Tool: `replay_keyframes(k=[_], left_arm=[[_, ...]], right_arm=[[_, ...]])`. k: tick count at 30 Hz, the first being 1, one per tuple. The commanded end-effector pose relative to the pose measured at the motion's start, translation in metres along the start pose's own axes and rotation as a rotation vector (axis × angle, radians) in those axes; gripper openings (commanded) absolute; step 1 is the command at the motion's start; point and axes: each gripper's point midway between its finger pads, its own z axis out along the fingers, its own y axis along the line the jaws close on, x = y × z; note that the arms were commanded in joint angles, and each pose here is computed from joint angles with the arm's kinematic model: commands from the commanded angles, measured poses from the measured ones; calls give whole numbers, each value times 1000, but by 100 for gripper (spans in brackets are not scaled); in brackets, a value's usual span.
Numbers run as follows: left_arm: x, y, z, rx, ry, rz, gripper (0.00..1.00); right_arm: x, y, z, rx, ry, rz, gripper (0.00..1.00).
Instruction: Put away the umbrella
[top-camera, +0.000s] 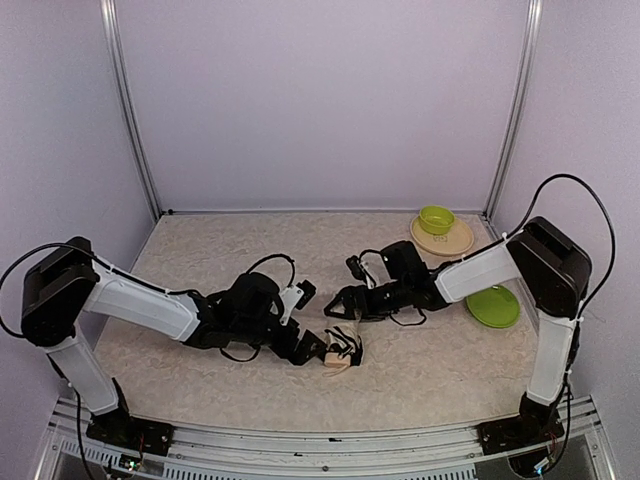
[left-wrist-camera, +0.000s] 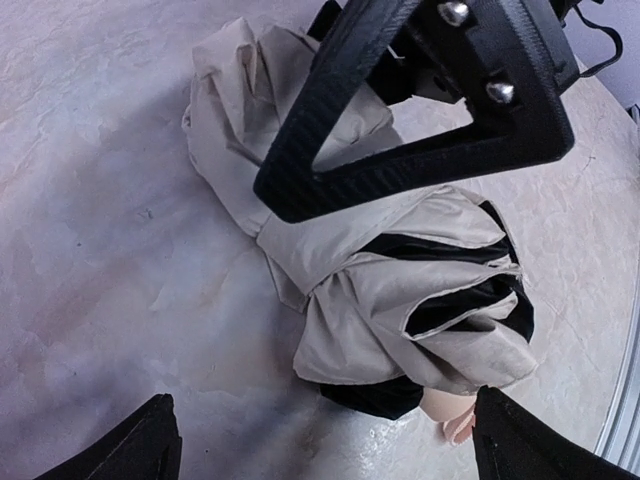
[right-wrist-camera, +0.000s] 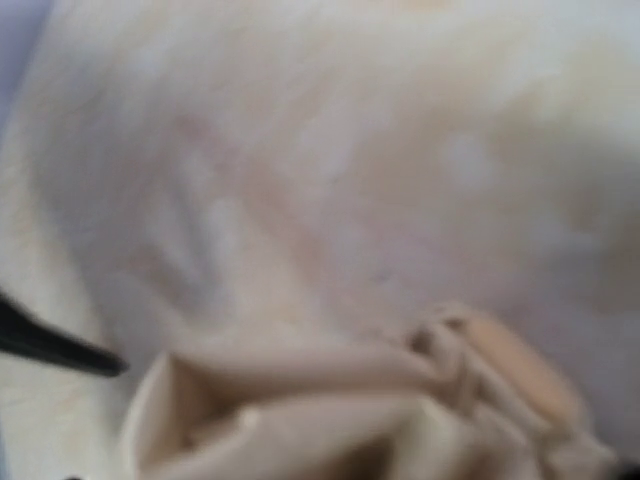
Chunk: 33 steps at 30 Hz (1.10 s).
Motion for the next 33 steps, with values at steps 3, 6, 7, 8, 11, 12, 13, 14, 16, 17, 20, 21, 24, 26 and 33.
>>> replay_keyframes(k=[3,6,7,8,11,12,13,14,16,17,20,21,24,26,33], left_arm=[[-21,-14,3,50,-53,41,99],[-24,-23,6,85,-61,62,99],[-24,-25,8,95,-60,71,99],[-24,-30,10,109,-54,82,99],[-36,-34,5,132,-82,74,99],[-41,-30,-2,133,-106,52,99],[-49,-24,-13,126,-143,32,99],[-57,-15,-23,108,-177,14,99],[-76,15,-46,18,-246,-17,99],[-86,35,-57,-44,-278,-30,99],[-113,100,-90,-219,-349,-96,99],[-121,119,-100,-264,-372,-122,99],[-129,178,-139,-424,-449,-203,99],[-124,212,-167,-538,-491,-262,99],[-71,276,-250,-953,-643,-328,99]], right_arm=[[-36,-22,-37,302,-83,-57,100],[-53,-15,-49,343,-119,-119,100],[-58,-11,-52,343,-124,-150,100],[-64,-6,-54,334,-131,-174,100],[-78,13,-67,299,-163,-250,100],[-83,16,-77,309,-188,-272,100],[-87,15,-89,332,-212,-286,100],[-92,15,-102,346,-240,-299,100],[-98,8,-133,371,-298,-309,100],[-104,-1,-150,388,-332,-306,100],[-118,-34,-204,506,-441,-301,100],[-122,-43,-224,558,-485,-298,100],[-126,-49,-281,652,-654,-352,100],[-117,-48,-312,714,-755,-408,100],[-57,-106,-360,1058,-906,-229,100]])
